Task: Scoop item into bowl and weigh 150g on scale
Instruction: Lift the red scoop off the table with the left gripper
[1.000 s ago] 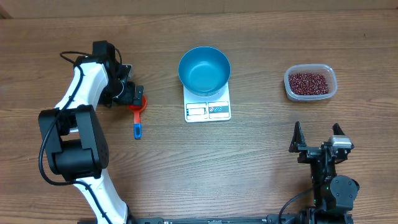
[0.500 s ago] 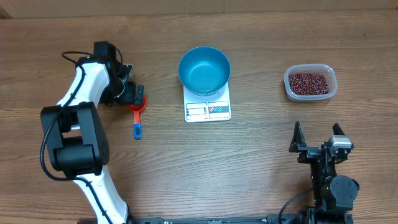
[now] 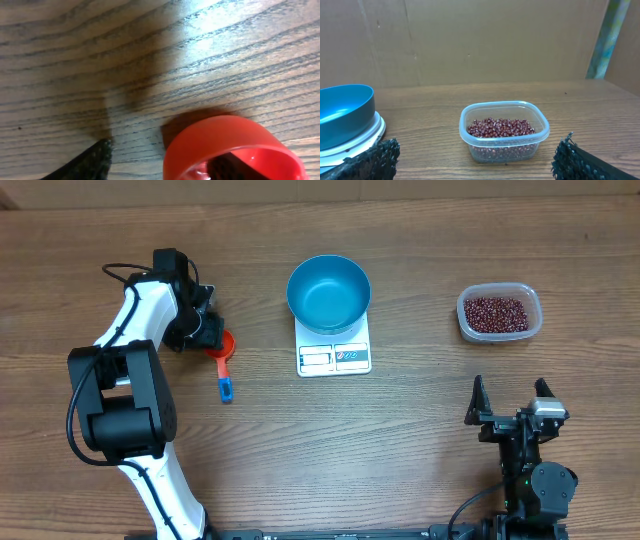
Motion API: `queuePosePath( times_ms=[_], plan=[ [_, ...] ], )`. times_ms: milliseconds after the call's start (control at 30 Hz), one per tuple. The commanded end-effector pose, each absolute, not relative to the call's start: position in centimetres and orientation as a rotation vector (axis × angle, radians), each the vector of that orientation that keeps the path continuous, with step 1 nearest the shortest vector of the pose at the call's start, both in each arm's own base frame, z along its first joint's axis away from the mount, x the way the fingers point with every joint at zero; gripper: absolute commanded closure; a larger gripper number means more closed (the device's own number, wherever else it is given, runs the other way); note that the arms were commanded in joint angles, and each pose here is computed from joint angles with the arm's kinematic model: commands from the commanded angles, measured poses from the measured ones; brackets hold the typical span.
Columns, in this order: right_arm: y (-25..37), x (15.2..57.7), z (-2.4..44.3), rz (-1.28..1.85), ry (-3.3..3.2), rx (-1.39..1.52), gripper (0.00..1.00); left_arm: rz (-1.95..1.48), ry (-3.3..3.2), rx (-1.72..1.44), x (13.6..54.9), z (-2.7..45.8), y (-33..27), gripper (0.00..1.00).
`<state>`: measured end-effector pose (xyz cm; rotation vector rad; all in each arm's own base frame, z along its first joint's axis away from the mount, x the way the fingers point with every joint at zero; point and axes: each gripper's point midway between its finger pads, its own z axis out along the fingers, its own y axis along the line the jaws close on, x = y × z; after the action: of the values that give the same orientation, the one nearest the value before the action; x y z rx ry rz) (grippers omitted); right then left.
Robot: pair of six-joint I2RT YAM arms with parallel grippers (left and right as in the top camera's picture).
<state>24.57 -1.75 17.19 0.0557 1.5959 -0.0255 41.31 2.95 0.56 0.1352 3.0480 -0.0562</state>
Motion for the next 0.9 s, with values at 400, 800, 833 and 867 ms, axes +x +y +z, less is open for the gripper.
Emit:
queuePosePath(
  times_ms=[400,800,833,867],
  plan=[
    [-1.7,24.6,17.0,-0.027,1.591,0.055,0.00,-0.045,3.026,0.149,41.9,0.2,3.1,0.84],
    [-1.7,24.6,17.0,-0.027,1.591,0.055,0.00,-0.087,2.993,0.134,43.2,1.9,2.6,0.96],
    [-1.7,24.6,17.0,-0.027,1.591,0.055,0.00,-0.103,2.981,0.135,43.7,2.7,2.5,0.96],
    [-1.7,24.6,17.0,-0.027,1.591,0.055,0.00,-0.115,2.972,0.137,44.0,3.2,2.3,0.96]
  ],
)
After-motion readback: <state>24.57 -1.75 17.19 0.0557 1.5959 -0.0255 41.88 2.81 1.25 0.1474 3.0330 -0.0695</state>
